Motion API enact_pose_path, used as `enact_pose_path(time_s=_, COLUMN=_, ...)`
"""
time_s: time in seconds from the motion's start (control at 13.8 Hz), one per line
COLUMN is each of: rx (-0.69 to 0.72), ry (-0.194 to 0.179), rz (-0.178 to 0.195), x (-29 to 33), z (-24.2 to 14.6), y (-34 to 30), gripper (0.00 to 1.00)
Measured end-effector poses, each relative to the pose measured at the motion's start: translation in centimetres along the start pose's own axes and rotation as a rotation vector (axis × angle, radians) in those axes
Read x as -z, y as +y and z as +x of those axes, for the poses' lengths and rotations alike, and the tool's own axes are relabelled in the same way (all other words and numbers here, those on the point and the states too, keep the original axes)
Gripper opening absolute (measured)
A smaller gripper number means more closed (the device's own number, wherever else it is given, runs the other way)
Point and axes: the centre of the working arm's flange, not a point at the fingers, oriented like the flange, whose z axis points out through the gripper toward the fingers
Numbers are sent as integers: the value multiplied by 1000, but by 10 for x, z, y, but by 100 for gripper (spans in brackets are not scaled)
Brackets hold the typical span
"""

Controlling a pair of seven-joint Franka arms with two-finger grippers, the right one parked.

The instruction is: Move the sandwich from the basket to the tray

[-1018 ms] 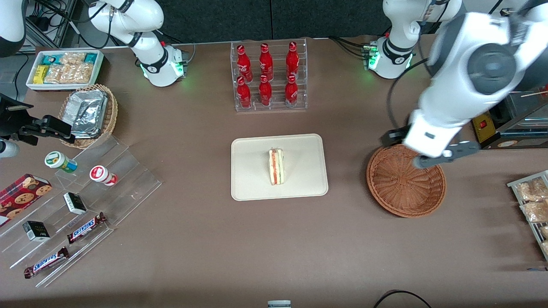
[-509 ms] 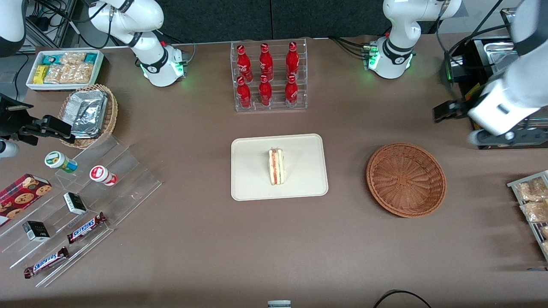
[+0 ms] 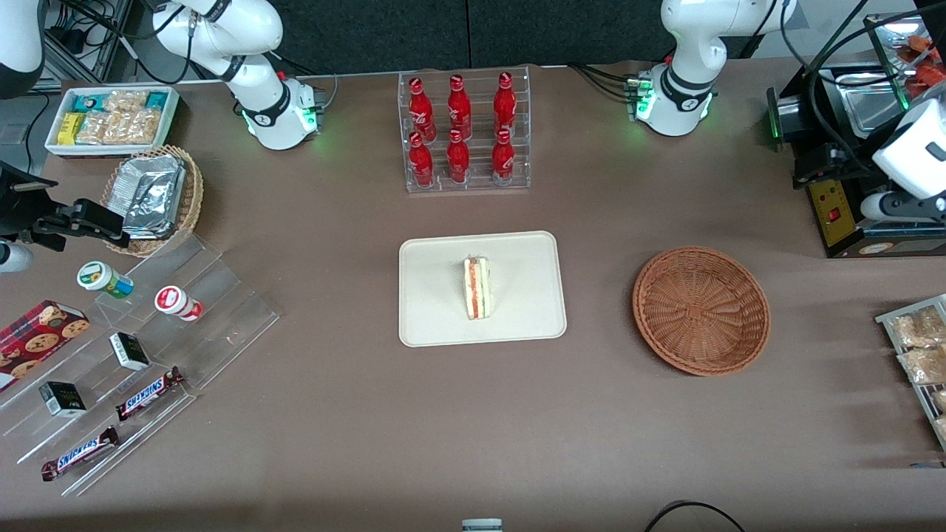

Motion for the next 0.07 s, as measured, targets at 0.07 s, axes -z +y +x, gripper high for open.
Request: enact_pose_path(time_s=0.07, rx=1, ry=-3, rz=1, x=-2, z=3, y=1, gripper=100)
